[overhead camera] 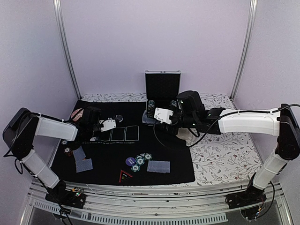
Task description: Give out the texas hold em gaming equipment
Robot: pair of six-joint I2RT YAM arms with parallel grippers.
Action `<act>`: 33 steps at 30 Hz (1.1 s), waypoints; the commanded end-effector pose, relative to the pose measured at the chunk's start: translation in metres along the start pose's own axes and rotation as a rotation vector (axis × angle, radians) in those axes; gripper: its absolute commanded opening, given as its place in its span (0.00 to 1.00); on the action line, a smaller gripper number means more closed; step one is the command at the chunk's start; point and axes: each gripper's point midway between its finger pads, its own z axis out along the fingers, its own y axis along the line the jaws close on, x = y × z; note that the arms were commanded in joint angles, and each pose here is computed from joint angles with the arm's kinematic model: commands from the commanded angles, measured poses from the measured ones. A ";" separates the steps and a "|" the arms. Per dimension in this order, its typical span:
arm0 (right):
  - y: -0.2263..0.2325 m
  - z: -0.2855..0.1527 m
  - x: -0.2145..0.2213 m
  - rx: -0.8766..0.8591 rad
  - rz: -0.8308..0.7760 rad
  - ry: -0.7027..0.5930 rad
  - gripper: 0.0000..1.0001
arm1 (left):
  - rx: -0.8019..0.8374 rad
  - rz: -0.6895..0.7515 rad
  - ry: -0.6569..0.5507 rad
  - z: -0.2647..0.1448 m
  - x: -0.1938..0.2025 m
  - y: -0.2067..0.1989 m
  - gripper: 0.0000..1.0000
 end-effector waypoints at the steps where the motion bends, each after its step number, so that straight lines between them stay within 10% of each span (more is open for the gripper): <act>1: -0.011 -0.015 -0.014 0.034 0.006 -0.051 0.42 | -0.100 0.097 -0.013 0.006 -0.002 0.010 0.00; 14: -0.015 -0.022 -0.019 0.048 0.002 -0.067 0.42 | 0.474 0.101 -0.139 -0.019 -0.001 -0.111 0.00; 33: -0.014 -0.025 -0.019 0.050 0.002 -0.066 0.42 | 0.461 -0.052 0.011 0.010 0.017 -0.096 0.00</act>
